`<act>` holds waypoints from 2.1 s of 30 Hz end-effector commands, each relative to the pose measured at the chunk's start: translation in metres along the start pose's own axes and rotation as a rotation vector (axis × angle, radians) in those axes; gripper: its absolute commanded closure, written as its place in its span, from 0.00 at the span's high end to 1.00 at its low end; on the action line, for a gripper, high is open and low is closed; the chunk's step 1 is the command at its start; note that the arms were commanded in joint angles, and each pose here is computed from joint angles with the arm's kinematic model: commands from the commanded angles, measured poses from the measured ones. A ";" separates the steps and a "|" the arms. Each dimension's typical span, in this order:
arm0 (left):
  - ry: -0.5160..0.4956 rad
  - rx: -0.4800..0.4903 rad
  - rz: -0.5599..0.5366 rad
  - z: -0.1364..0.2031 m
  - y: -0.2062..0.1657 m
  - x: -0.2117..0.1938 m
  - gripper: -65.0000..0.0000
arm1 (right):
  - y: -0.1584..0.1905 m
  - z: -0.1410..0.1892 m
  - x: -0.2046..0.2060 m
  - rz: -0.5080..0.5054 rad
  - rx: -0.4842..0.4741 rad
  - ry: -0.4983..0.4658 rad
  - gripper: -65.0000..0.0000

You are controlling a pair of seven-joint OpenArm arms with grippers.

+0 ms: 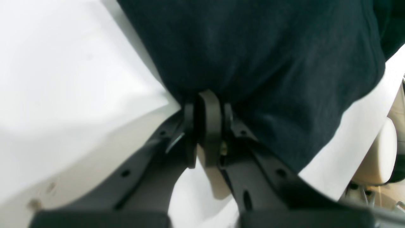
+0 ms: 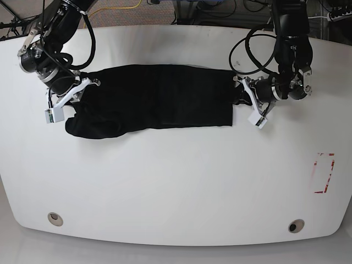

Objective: Fold the T-shirt properly
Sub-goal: 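Hold both strip ends and pull them apart to straighten the fold, then fold both strip ends inward toward each other with both grippers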

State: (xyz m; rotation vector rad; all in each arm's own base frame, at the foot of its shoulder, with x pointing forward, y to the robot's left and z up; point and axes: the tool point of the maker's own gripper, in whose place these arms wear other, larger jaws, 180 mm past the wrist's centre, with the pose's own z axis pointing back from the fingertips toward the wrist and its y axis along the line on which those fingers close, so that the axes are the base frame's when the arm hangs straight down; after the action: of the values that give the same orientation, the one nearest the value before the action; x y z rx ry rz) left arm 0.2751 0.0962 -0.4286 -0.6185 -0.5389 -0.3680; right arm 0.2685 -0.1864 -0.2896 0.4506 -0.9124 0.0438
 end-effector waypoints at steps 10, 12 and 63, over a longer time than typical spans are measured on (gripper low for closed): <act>0.243 0.085 -0.015 -0.037 -0.019 -0.039 0.06 | 0.041 -0.015 0.014 0.043 0.138 -0.041 0.00; 0.249 0.099 -0.005 -0.042 -0.021 -0.037 0.06 | 0.047 -0.014 0.017 0.031 0.171 -0.057 0.00; 0.219 0.002 0.062 -0.080 -0.057 -0.028 0.06 | 0.125 -0.064 -0.013 0.097 0.279 0.051 0.13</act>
State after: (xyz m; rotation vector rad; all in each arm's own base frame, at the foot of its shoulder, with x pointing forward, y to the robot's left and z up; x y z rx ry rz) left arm 0.2902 -0.0153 -0.4344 -0.7395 -0.5251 -0.3251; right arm 0.2743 -0.0577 -0.3065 0.6091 -0.8170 0.2590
